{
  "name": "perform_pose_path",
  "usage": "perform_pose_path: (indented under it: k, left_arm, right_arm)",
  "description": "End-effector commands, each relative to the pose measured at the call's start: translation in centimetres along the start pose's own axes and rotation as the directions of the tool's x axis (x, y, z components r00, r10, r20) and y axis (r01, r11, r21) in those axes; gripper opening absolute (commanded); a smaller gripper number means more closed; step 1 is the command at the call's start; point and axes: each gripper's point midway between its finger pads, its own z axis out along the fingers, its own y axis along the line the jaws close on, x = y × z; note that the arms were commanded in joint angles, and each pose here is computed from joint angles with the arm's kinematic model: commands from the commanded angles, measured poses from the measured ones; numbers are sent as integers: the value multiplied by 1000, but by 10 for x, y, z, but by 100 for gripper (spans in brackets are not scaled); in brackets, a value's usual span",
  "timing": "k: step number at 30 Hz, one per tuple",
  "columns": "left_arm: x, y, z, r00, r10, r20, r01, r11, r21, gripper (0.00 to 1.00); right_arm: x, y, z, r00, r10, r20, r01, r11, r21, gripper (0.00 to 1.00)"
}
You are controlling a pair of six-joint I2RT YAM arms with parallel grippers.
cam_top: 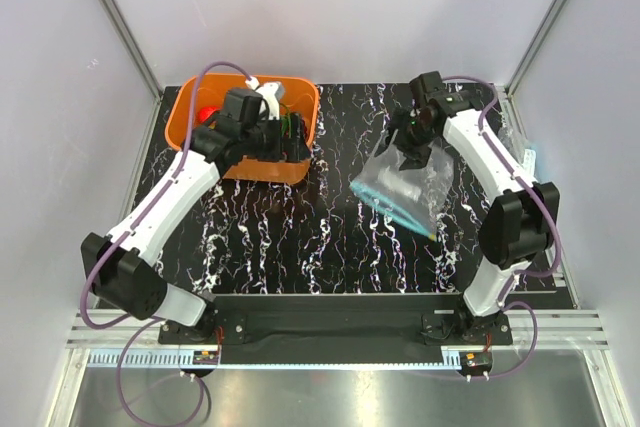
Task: Place the food in the zip-top bag and seal the zipper
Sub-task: Pick up the zipper food storage bag at the corner of the board.
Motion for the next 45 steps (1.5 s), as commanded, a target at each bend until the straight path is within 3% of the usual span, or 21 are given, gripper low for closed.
perform_pose_path:
  k: [1, 4, 8, 11, 16, 18, 22, 23, 26, 32, 45]
  left_arm:
    - [-15, -23, -8, 997, 7, 79, -13, 997, 73, 99]
    - [-15, -19, -11, 996, 9, 90, -14, 998, 58, 99]
    - [-18, -19, -16, 994, 16, 109, -22, 999, 47, 99]
    - [-20, -22, -18, 994, -2, 113, -5, 998, 56, 99]
    - [-23, -29, -20, 990, -41, 134, 28, 995, 98, 99]
    - [-24, -28, -20, 991, -39, 125, 27, 995, 96, 99]
    - [-27, -22, -17, 993, -38, 112, 31, 997, 70, 99]
    - [-27, -22, -17, 993, -40, 110, 33, 997, 70, 99]
    - [-26, -24, -15, 993, -41, 115, 32, 996, 85, 99]
    - [-27, -17, -17, 991, -6, 130, -1, 998, 59, 99]
    - [-32, 4, -22, 988, -66, 141, 59, 997, 58, 99]
  right_arm:
    - [16, 24, -27, 992, -120, -49, 114, 987, -111, 77]
    - [18, 11, -37, 956, -292, 29, 294, 950, -111, 73]
    - [37, 8, -52, 805, -572, 156, 593, 773, -225, 62]
    - [54, -7, -47, 743, -649, 162, 668, 707, -234, 59]
    - [98, -23, -39, 654, -722, 227, 751, 580, -316, 65]
    - [97, -30, -35, 627, -738, 251, 778, 572, -262, 64]
    - [110, -53, -16, 618, -764, 187, 784, 579, -224, 61]
    - [107, -49, -16, 585, -784, 208, 810, 549, -206, 60]
    - [103, -56, -10, 515, -826, 230, 857, 494, -143, 72]
    - [102, -72, 14, 398, -905, 146, 917, 393, -66, 75]
    - [106, -74, 73, 316, -948, 46, 947, 313, -66, 73]
